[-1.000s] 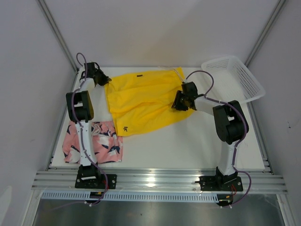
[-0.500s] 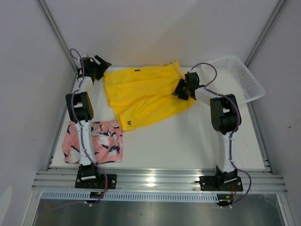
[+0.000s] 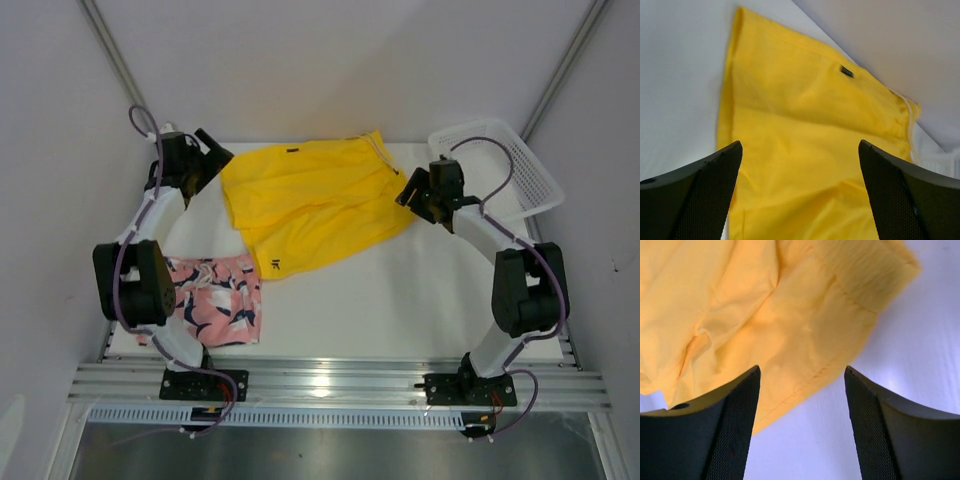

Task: Fold and stack the shorts

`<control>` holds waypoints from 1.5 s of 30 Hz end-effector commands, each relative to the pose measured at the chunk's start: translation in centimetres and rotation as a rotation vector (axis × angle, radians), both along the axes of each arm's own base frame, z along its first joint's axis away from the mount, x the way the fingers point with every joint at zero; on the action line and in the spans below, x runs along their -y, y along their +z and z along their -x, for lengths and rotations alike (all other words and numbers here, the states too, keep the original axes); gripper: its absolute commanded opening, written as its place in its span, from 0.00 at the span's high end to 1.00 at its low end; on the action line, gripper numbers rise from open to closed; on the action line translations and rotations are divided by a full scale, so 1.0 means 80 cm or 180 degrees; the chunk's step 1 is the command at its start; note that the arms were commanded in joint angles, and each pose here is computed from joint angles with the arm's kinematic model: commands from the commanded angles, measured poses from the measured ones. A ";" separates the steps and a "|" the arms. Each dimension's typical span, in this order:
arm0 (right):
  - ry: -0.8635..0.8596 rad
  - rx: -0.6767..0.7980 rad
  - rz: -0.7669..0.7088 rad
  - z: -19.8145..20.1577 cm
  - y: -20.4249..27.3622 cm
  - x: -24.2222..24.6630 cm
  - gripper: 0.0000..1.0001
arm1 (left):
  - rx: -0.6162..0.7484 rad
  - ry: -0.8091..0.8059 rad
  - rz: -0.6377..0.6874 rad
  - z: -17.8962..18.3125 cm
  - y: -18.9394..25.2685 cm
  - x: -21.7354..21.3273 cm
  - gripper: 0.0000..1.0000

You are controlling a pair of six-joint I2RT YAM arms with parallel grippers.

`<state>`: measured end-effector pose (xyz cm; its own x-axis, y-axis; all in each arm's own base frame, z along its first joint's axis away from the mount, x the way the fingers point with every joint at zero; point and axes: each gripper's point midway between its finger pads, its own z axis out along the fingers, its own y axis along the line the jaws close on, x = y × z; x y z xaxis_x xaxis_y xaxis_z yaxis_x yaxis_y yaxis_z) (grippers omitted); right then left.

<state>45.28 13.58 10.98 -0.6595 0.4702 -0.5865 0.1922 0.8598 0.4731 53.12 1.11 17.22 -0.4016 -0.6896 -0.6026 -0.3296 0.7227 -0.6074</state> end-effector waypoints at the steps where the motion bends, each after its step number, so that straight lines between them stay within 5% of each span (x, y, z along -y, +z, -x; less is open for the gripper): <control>1: -0.0534 0.0105 0.0106 0.004 0.005 0.054 0.30 | 0.0192 -0.0060 -0.0250 0.063 0.038 0.041 0.01; 4: -0.0782 0.0060 -0.0014 0.004 -0.011 0.077 0.30 | 0.0204 -0.0115 -0.0202 0.118 0.032 0.073 0.01; 5: -0.0811 0.0113 -0.0051 -0.001 -0.010 0.078 0.30 | 0.0011 -0.0053 -0.0261 0.146 -0.008 0.073 0.01; 8: -0.0936 0.0140 -0.0087 -0.013 -0.021 0.081 0.30 | 0.0323 -0.0078 -0.0208 0.175 0.018 0.102 0.01; 16: -0.0977 0.0095 -0.0199 -0.045 -0.066 0.073 0.29 | 0.0097 -0.0168 -0.0059 0.246 -0.035 0.113 0.01; 33: -0.1099 0.0316 -0.0379 -0.060 -0.074 0.056 0.39 | -0.0011 -0.0220 0.0325 0.308 -0.086 0.178 0.03; 45: -0.1139 0.0516 -0.0398 -0.045 -0.058 0.060 0.27 | -0.0121 -0.0233 0.0355 0.310 -0.086 0.201 0.01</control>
<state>48.56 9.18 4.31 -0.4048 0.7161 -0.5686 0.4047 0.6979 0.5909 27.11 -14.06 8.43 -0.5138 -0.6882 -0.5122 -0.3142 0.7065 -0.6341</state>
